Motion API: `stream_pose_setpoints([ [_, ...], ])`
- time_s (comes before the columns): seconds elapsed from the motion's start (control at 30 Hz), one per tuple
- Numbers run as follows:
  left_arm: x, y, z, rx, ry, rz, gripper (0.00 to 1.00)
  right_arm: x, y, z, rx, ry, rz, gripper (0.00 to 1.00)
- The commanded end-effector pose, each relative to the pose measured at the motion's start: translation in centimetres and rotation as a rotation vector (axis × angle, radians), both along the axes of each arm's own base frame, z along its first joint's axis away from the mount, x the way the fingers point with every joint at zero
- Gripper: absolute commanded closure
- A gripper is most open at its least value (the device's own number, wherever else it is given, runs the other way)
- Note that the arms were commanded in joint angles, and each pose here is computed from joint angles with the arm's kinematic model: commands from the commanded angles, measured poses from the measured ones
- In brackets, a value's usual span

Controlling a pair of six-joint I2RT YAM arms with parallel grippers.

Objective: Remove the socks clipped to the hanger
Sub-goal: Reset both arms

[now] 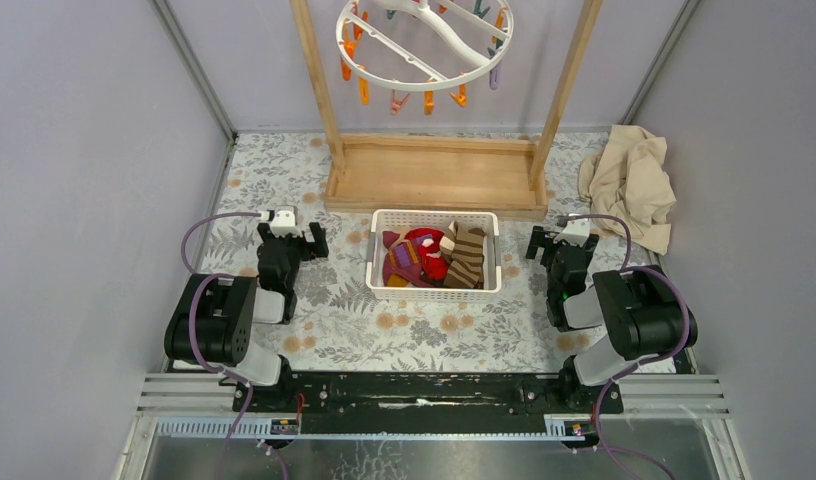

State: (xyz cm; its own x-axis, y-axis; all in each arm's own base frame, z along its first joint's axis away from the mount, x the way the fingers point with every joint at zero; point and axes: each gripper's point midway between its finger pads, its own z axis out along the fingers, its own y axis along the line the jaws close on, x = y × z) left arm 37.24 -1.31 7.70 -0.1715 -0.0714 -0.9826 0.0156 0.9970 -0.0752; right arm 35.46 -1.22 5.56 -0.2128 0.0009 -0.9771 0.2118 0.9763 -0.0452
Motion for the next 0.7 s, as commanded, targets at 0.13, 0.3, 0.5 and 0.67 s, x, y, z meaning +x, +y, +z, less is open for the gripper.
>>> stream_pose_setpoints([
  [0.13, 1.03, 0.24, 2.09, 0.02, -0.081, -0.001, 0.02, 0.99, 0.0, 1.92, 0.003, -0.068, 0.001, 0.0],
  [0.3, 1.01, 0.23, 2.08, 0.02, -0.081, -0.001, 0.01, 1.0, 0.01, 1.94, 0.003, -0.069, 0.002, 0.0],
  [0.5, 1.0, 0.25, 2.07, 0.02, -0.081, 0.0, 0.02, 1.12, 0.07, 1.86, 0.003, -0.064, 0.004, 0.01],
  [0.67, 1.01, 0.21, 2.09, 0.019, -0.081, -0.002, 0.02, 1.12, 0.01, 1.82, 0.003, -0.061, 0.002, 0.01],
])
